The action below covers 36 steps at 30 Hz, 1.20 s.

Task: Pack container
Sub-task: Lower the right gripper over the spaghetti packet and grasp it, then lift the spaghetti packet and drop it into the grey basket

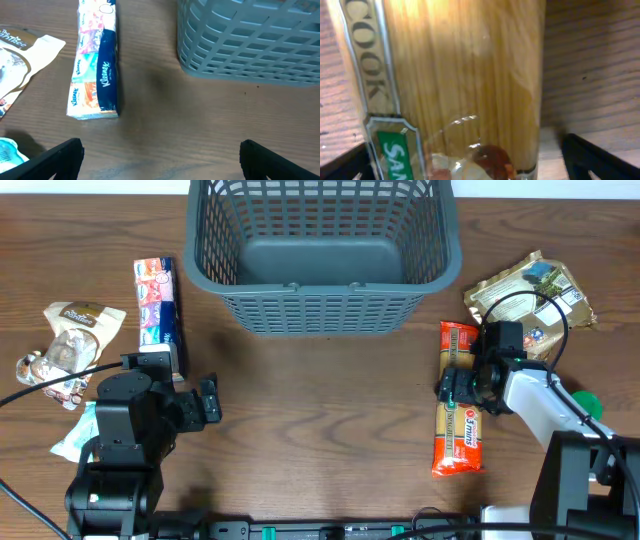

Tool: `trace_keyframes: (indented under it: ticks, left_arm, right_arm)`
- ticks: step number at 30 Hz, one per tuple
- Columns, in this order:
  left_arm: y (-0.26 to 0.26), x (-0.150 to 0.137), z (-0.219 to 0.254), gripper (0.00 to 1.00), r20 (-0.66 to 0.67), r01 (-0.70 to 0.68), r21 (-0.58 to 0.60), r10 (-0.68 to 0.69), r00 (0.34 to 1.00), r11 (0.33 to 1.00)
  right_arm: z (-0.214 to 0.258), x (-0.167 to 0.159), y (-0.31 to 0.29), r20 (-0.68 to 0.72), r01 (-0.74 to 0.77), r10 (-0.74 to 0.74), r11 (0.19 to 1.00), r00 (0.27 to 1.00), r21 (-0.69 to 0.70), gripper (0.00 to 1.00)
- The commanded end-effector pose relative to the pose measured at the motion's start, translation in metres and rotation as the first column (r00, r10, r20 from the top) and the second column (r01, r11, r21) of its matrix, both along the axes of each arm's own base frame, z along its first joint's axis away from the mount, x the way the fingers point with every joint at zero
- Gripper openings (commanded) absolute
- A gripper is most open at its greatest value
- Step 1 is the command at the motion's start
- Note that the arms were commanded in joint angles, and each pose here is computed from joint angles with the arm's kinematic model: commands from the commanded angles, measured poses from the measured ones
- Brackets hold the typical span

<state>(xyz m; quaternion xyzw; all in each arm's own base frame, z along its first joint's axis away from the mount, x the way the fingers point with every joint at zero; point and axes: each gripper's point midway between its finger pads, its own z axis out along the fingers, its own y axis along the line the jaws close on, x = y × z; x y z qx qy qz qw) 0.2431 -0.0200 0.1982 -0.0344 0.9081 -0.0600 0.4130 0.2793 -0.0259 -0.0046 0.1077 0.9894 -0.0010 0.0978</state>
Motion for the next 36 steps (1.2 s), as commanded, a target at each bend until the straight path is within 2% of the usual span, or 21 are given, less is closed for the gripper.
trace_keyframes:
  ticks: [1,4,9,13,14,21,27,30,36]
  left_arm:
    - [0.001,0.002,0.011,0.98,0.029,-0.002,0.003,0.002,1.000,1.000]
    - [0.001,0.002,0.011,0.98,0.028,-0.002,0.003,0.002,1.000,1.000]
    - [0.001,0.002,0.011,0.98,0.029,-0.002,0.003,0.002,1.000,1.000]
    - [0.001,0.002,0.011,0.99,0.029,-0.002,0.003,0.002,1.000,1.000]
    - [0.001,0.002,0.011,0.98,0.029,-0.002,0.003,0.002,1.000,1.000]
    - [0.001,0.002,0.011,0.98,0.029,-0.002,0.003,0.002,1.000,1.000]
    - [0.001,0.002,0.011,0.99,0.029,-0.002,0.003,0.002,1.000,1.000]
    - [0.001,0.002,0.011,0.98,0.029,-0.002,0.003,0.002,1.000,1.000]
    - [0.001,0.002,0.011,0.98,0.029,-0.002,0.003,0.002,1.000,1.000]
  right_arm:
    - [-0.013,-0.007,0.002,-0.044,0.027,-0.026,0.999,0.999,0.021,0.77]
    - [-0.013,-0.007,0.002,-0.045,0.034,-0.033,0.999,0.998,0.023,0.59]
    - [-0.013,-0.008,0.003,-0.048,0.036,-0.034,0.999,0.998,0.027,0.39]
    - [-0.012,-0.007,0.009,-0.046,0.029,-0.027,0.998,0.999,0.061,0.03]
    - [-0.010,-0.006,0.012,-0.045,0.027,-0.023,0.997,0.999,0.078,0.01]
    - [0.033,0.004,0.015,-0.024,0.050,-0.048,0.993,0.999,0.106,0.01]
    - [0.125,0.034,0.032,0.152,-0.048,0.019,0.980,0.988,0.191,0.01]
    - [0.176,0.048,0.031,0.247,-0.065,0.020,0.982,0.969,0.176,0.01]
    - [0.255,0.072,0.000,0.405,0.006,-0.010,1.000,0.914,0.012,0.01]
